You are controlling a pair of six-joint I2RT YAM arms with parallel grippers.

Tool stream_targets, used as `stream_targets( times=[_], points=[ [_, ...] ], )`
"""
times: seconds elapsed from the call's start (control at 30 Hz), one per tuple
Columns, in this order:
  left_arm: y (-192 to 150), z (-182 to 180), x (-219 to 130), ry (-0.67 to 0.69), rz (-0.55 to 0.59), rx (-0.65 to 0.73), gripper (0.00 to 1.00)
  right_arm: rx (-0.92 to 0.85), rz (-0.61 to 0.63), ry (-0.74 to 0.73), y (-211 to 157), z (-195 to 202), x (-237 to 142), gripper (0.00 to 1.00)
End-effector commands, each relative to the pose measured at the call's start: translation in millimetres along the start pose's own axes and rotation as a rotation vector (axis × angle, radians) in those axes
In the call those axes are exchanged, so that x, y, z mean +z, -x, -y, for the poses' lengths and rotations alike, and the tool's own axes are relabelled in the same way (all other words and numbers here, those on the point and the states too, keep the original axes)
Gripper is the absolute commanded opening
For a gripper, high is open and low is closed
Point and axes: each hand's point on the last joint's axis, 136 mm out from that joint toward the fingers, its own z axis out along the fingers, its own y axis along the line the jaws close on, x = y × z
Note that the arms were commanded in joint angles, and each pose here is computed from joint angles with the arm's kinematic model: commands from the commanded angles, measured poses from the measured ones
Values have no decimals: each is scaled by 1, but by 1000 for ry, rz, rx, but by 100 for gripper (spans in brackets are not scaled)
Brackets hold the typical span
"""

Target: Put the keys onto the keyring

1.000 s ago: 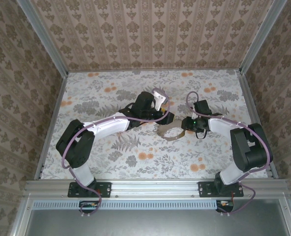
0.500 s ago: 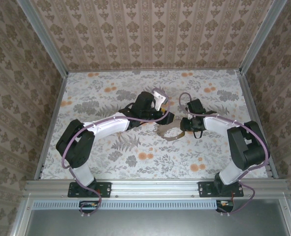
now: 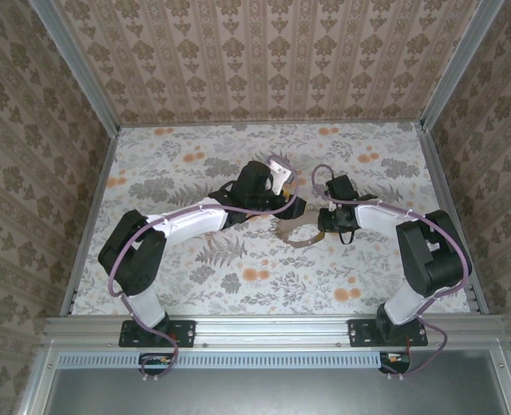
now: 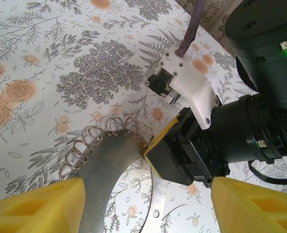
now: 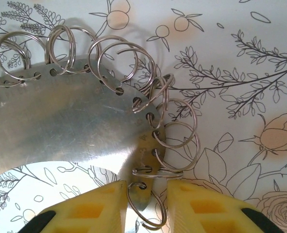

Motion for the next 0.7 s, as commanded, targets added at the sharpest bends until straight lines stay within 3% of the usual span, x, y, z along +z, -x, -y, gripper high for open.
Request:
stream_targets(
  times=[0.0,0.3,0.53,0.67],
  points=[
    [12,9,-8,-31,39,-3,70,-12,-3,-31,5,2,-1,28],
    [13,12,-7,-44,42,-5,71,-15,0,-31,8,1,-1,18],
    [15,13,-11,-46,54,-6,72,-19,5,-27,8,1,-3,0],
    [23,17,-18,-47,75,-10,73,-33,18,-17,11,-2,-14,0]
  ],
)
